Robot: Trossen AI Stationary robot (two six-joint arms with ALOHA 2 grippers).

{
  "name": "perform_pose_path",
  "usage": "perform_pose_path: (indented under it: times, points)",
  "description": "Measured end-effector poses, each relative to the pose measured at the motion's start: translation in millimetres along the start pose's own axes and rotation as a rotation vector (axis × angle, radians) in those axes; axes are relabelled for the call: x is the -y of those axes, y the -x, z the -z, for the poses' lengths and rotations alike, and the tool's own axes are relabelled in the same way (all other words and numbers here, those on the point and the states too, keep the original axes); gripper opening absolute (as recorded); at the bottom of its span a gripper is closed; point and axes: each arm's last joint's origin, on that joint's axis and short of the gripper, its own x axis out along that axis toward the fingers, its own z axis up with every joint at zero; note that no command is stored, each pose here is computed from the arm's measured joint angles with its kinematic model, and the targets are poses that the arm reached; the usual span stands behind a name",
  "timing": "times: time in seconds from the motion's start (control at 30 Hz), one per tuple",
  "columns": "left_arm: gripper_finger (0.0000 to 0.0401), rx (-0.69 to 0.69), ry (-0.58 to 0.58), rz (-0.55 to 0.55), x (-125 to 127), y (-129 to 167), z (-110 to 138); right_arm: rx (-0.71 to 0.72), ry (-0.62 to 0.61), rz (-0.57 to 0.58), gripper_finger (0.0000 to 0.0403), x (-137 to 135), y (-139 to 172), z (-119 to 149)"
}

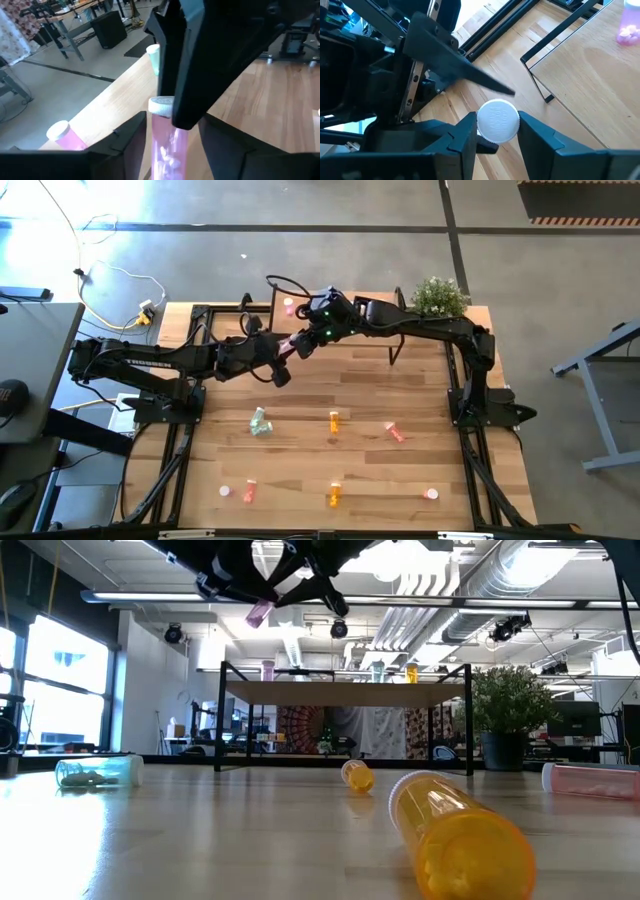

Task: Pick and place medicine bottles onto shelf by color
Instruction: Put the top violet pill bottle aligned with the other violet pill bottle on the shelf

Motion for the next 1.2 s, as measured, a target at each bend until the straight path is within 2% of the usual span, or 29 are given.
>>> perform_pose_path:
  times: [0.23,0.53,0.97,1.2]
  points:
    - [0.0219,-0.008,0.015,-0.023,-0.7,0.1,0.8,-0.012,0.002,0.031,0.0117,10.3,1.4,-3.4]
    - [0.0223,-0.041,0.085,-0.038,-6.3,7.2,3.0,-0.034,0.05,0.075,0.0117,25.5,4.0,-8.0]
    - [0.0225,-0.046,0.237,-0.105,-34.9,25.0,1.1,-0.025,0.254,0.113,0.0117,47.1,9.3,-20.4]
    - [0.0225,-0.064,0.246,0.012,-36.3,24.8,2.0,-0.034,0.402,0.098,0.0117,43.6,20.1,-27.9]
